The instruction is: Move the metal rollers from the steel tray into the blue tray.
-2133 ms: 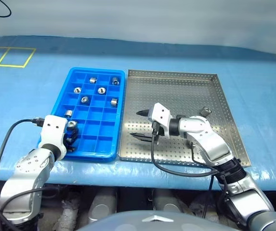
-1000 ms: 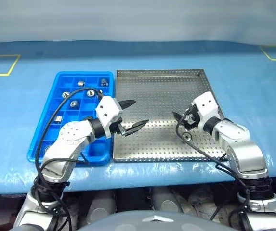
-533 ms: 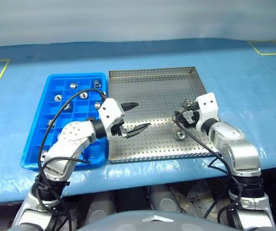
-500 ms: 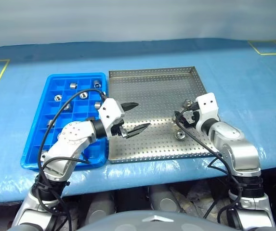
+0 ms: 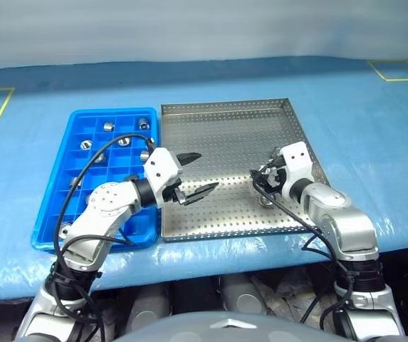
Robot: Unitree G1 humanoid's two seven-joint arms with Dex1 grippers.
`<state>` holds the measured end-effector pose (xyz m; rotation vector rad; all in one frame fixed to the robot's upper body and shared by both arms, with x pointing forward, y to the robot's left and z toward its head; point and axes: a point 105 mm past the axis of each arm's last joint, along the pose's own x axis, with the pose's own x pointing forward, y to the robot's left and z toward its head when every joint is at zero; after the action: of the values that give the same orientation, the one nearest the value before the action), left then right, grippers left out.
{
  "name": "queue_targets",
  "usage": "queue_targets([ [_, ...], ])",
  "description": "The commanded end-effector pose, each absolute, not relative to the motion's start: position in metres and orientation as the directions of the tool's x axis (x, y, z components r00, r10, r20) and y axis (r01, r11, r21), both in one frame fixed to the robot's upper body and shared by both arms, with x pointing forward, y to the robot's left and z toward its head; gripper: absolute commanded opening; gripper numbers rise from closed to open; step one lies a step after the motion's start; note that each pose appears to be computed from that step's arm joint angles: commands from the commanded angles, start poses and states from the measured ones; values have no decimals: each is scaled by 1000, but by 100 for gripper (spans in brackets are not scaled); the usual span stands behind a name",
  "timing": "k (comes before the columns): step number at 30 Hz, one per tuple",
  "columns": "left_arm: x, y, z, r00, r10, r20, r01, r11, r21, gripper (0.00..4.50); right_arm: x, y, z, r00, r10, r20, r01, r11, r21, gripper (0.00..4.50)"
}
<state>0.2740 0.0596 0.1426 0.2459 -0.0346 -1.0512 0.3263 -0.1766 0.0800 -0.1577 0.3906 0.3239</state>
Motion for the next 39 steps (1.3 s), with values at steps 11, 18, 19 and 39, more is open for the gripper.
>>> queue_targets([
  [11,273,59,157,517,-855,-40,826,486,285,400,331,-177,79,877,269,-398,-324,943,-76,367],
  [18,273,60,157,520,-853,-39,824,489,286,400,333,-175,78,874,273,-401,-327,942,-72,176],
  [19,273,60,157,521,-853,-39,824,490,286,400,333,-175,78,874,274,-401,-328,942,-71,169],
  [39,264,135,173,753,-656,-52,628,694,352,400,327,-92,143,767,631,-114,-639,738,-218,169],
])
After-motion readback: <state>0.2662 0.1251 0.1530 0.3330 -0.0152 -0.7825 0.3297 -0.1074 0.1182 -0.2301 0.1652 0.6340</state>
